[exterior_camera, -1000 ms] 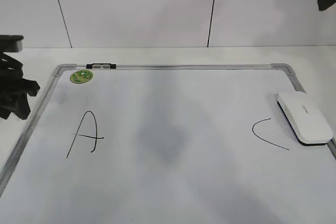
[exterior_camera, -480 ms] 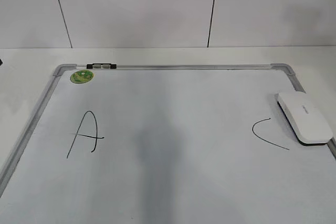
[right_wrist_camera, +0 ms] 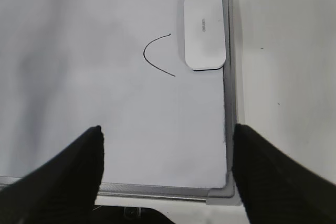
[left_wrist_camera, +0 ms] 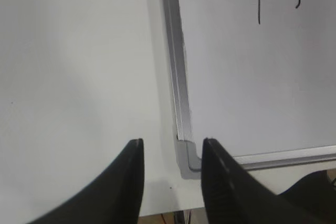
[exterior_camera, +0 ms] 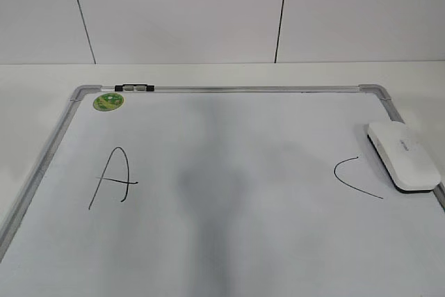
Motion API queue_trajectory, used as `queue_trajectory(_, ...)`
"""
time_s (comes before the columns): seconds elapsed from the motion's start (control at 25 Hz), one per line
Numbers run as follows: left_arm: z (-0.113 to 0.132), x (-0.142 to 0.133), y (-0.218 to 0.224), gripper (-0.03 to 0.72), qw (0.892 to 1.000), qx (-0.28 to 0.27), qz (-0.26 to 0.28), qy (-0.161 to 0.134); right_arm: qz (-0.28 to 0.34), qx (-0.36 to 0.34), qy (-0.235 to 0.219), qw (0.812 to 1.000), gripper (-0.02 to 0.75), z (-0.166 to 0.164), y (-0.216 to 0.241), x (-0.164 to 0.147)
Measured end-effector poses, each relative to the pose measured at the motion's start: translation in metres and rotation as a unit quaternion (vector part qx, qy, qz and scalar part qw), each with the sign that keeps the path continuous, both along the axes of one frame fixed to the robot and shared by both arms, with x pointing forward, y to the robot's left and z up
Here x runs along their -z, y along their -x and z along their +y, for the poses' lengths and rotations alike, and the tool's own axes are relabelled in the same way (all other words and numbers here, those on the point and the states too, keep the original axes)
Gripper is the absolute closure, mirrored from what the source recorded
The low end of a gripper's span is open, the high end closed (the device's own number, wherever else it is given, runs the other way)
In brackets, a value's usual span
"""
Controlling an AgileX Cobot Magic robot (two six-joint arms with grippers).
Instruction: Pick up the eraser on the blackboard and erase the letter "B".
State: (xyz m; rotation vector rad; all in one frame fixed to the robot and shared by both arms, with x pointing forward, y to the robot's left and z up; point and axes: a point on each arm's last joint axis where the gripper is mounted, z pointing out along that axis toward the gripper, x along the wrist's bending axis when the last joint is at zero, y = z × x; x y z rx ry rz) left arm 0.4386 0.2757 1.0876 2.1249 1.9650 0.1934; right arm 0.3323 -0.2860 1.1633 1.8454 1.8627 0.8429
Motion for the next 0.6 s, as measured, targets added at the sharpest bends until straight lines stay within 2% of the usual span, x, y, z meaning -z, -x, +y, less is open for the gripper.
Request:
queue_trajectory(0.2,0.006,-0.009,0.057,0.413,0.998,0.0,-0.06,0.007,-0.03,0.0,0.001,1.0,0.152,0.001,0.042,0.023)
queue_trajectory(0.36,0.011,-0.016,0.103,0.413,0.992,0.001,-0.128,0.012,-0.051,0.001,0.001,0.999,0.153,0.001,0.066,0.043)
queue_trajectory(0.52,0.016,-0.014,0.15,0.414,0.979,0.0,-0.204,0.013,-0.061,0.0,0.003,0.998,0.153,0.001,0.08,0.061)
queue_trajectory(0.6,0.019,-0.01,0.171,0.416,0.97,0.0,-0.243,0.017,-0.068,0.001,0.019,0.998,0.153,-0.001,0.089,0.075)
